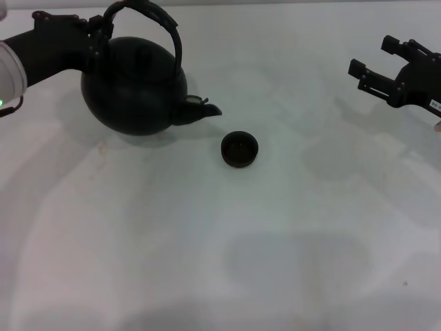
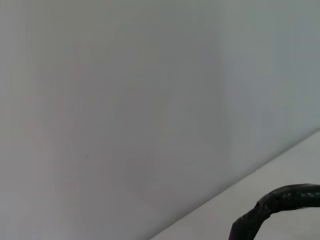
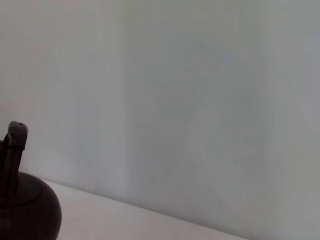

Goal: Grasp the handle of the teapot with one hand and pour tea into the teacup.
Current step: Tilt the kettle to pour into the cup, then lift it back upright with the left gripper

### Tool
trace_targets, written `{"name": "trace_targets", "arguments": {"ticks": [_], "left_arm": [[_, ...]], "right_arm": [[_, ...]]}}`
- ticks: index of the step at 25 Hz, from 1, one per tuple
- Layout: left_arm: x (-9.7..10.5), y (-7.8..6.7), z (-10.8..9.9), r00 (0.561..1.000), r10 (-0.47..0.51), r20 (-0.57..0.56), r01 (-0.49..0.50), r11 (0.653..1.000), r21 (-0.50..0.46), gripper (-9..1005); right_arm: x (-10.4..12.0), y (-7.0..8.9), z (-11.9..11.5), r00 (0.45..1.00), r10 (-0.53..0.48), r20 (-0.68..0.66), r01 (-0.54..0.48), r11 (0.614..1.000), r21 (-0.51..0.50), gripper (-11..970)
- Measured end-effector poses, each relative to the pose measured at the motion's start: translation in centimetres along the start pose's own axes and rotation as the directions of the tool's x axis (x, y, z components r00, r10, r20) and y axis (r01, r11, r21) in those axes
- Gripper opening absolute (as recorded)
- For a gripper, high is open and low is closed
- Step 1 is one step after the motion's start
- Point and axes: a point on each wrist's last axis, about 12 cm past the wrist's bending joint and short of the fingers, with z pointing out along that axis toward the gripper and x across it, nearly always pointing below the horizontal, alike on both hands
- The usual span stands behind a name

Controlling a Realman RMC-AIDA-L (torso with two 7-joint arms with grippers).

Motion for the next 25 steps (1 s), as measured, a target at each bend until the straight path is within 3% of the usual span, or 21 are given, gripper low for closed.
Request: {"name": "trace_targets", "arguments": {"ticks": [14, 25], "left_arm": [[-1.1, -0.9, 0.6, 0.989, 0.140, -0.048, -0.140, 0.990, 0.011, 103], [-2.7, -1.4, 2.5, 0.972, 0.183, -0.144, -0.187, 0.982, -0.012, 103]], "right_arm": [[-0.7, -0.5, -0.3, 0.998, 0.029, 0.050, -0.030, 0.999, 0.015, 857], [-0.6, -0.5, -0.4, 0.998, 0.031, 0.049, -0.032, 0.999, 0.017, 857]]}}
